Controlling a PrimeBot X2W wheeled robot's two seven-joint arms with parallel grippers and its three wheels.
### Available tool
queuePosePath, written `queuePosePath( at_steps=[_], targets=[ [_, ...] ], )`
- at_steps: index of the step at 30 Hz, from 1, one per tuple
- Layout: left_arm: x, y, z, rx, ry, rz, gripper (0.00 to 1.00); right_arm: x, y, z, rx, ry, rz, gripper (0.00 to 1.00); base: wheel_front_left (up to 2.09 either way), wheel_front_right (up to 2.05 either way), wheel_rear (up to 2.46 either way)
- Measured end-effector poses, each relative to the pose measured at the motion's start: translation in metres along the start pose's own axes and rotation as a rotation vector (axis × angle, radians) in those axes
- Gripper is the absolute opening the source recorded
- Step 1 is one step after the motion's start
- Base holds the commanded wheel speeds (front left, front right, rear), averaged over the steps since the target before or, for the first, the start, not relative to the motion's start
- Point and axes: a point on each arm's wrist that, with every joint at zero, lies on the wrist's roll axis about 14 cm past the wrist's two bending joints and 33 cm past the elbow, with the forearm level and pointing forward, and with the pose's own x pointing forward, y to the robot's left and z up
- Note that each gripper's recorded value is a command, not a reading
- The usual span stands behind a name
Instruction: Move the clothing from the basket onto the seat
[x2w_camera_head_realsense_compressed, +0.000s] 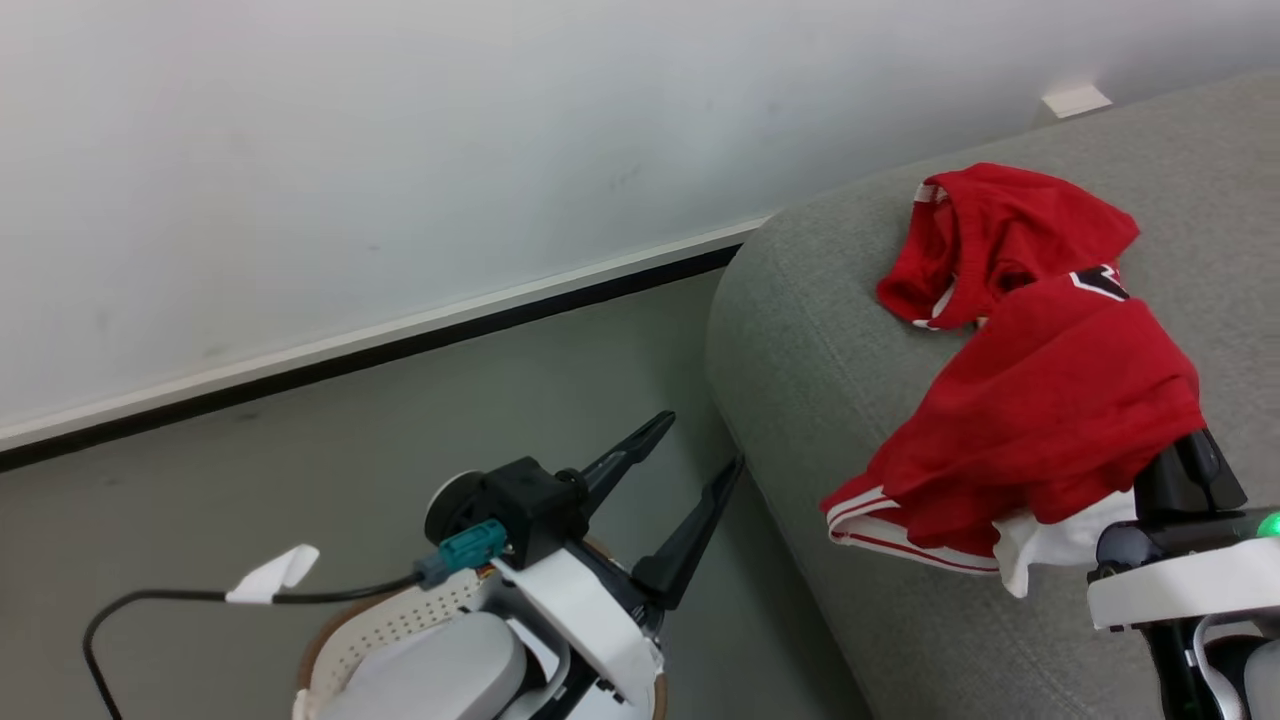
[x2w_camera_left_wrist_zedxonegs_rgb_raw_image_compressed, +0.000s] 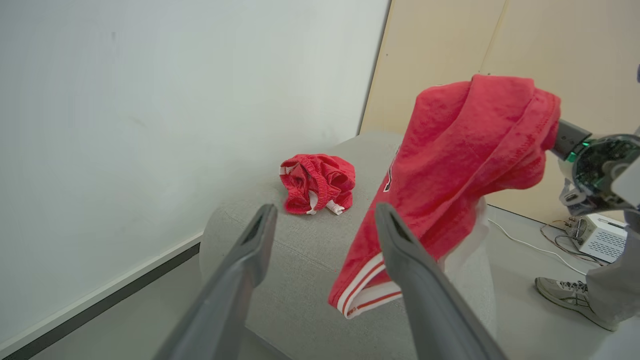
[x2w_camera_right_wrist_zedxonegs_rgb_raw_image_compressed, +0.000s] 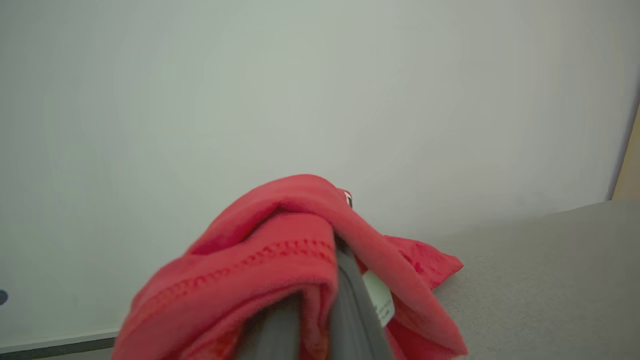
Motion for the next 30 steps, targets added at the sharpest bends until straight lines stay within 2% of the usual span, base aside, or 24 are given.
queuePosePath(
  at_steps=[12,24,30],
  targets=[
    [0.015,-0.033,-0.006,-0.012,-0.012,-0.094,1.0,-0.034,-0.029,0.02,-0.015,-0.021,-0.106,0.0,0.0,0.0,0.0],
    [0.013,-0.022,-0.012,-0.012,-0.006,-0.081,1.0,-0.026,-0.026,0.016,-0.027,-0.005,-0.102,0.0,0.0,0.0,0.0],
    [0.011,-0.013,-0.017,-0.013,-0.003,-0.071,1.0,-0.01,-0.027,0.022,-0.053,-0.017,-0.091,0.0,0.0,0.0,0.0]
  ],
)
